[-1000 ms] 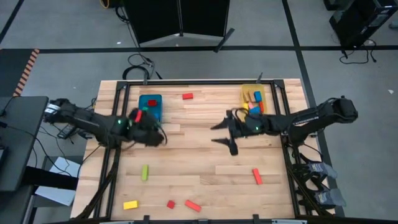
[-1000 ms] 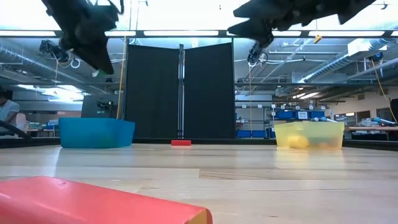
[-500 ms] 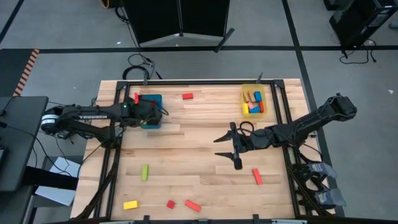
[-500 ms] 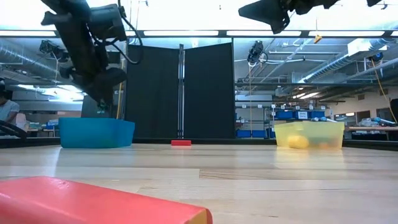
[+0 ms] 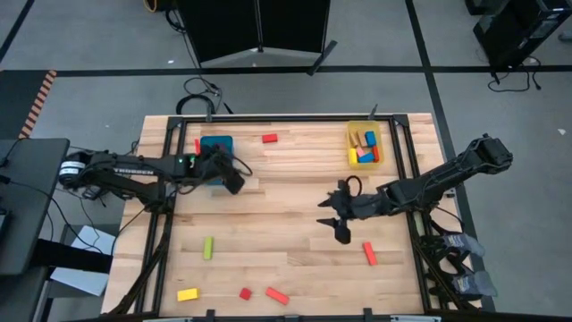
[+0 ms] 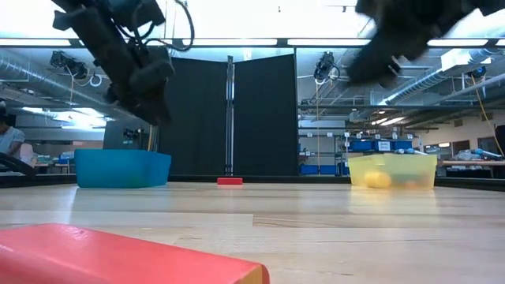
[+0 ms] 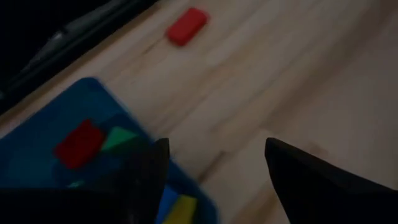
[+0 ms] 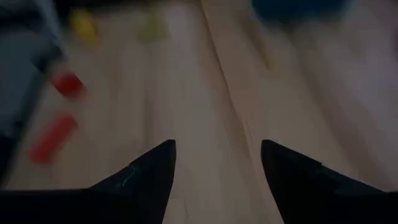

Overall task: Sort blocks by size
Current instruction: Put the large orange block into the yellow bin

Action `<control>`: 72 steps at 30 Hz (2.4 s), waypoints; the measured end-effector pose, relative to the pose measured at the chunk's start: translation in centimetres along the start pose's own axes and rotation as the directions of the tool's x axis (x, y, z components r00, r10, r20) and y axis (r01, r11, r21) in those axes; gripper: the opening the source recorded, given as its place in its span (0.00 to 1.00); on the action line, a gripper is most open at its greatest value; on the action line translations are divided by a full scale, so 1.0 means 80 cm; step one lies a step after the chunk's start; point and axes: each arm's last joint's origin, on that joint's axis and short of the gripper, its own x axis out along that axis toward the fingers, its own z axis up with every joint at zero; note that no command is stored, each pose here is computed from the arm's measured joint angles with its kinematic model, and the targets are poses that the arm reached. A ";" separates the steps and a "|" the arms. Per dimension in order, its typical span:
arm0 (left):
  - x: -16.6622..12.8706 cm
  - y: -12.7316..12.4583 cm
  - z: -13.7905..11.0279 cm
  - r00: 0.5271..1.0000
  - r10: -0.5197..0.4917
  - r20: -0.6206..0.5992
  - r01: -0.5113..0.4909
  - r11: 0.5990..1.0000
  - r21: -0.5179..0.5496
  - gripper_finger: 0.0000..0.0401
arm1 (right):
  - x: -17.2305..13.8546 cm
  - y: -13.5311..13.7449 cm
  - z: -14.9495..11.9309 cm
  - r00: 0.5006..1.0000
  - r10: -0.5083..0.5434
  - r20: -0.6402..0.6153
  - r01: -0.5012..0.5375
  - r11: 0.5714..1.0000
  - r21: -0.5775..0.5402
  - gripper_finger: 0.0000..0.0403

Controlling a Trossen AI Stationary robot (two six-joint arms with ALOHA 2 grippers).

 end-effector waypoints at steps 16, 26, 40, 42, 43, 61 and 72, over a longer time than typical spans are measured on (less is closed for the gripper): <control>-0.038 -0.057 -0.018 0.967 -0.226 0.115 0.221 0.974 0.058 0.65 | -0.052 0.016 -0.097 0.756 -0.100 -0.647 0.475 0.763 0.437 0.57; -0.042 -0.062 -0.015 0.957 -0.241 0.162 0.237 0.971 0.041 0.65 | -0.042 0.044 -0.123 0.712 -0.071 -0.698 0.536 0.698 0.476 0.61; -0.042 -0.062 -0.015 0.957 -0.240 0.162 0.236 0.971 0.042 0.65 | -0.012 0.057 -0.150 0.643 -0.087 -0.761 0.593 0.685 0.424 0.79; -0.042 -0.062 -0.015 0.957 -0.240 0.161 0.236 0.971 0.043 0.65 | -0.009 0.060 -0.151 0.627 -0.103 -0.773 0.608 0.684 0.402 0.77; -0.042 -0.062 -0.015 0.957 -0.240 0.161 0.236 0.971 0.043 0.65 | -0.009 0.061 -0.150 0.618 -0.115 -0.778 0.616 0.686 0.388 0.76; -0.042 -0.062 -0.016 0.958 -0.240 0.159 0.235 0.971 0.050 0.65 | -0.003 0.070 -0.147 0.627 -0.127 -0.769 0.567 0.751 0.339 0.29; -0.042 -0.063 -0.014 0.954 -0.249 0.168 0.246 0.969 0.037 0.65 | -0.016 0.059 -0.083 0.908 -0.142 -0.395 0.316 0.850 0.421 0.29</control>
